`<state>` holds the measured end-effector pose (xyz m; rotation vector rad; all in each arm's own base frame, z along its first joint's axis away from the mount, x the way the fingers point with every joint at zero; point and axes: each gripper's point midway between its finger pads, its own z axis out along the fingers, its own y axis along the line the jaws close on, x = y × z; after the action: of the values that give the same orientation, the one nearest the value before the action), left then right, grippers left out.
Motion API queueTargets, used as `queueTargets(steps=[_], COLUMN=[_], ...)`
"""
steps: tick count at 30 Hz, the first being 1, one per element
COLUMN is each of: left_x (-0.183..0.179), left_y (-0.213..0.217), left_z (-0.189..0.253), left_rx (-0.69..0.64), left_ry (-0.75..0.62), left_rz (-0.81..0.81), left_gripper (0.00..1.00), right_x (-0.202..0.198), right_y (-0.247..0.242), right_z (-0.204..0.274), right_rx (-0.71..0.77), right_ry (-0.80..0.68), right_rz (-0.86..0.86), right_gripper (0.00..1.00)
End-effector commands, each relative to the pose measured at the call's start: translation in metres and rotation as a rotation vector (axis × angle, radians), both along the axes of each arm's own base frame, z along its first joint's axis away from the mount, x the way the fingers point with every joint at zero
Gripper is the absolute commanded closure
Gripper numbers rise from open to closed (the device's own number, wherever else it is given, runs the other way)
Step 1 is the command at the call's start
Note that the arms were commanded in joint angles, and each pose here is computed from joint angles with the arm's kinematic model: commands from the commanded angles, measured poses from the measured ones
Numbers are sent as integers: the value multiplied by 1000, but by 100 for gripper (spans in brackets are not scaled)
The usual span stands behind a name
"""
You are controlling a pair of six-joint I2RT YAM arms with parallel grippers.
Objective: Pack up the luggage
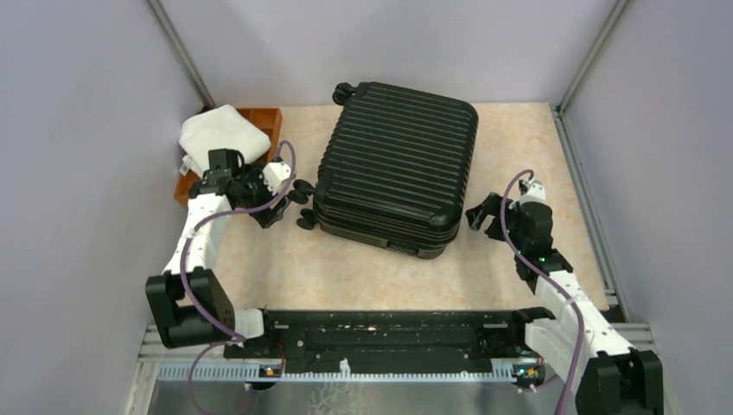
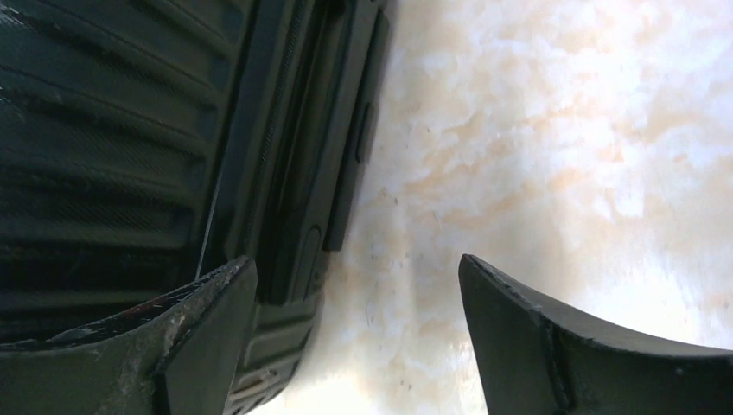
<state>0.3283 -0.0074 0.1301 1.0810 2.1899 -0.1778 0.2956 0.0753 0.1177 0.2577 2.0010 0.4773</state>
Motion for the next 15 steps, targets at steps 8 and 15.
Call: queueTargets(steps=[8,15], left_x=[-42,-21], left_y=[-21,-65], left_z=[43,106], left_rx=[17,-200], left_ry=[-109,-327], left_rz=[-223,-253], left_gripper=[15,8], right_x=[-45,-46], right_y=[17,60], right_z=[-11,40], right_rx=[111,228], right_ry=[142,-34], right_rz=[57,323], right_gripper=[26,25])
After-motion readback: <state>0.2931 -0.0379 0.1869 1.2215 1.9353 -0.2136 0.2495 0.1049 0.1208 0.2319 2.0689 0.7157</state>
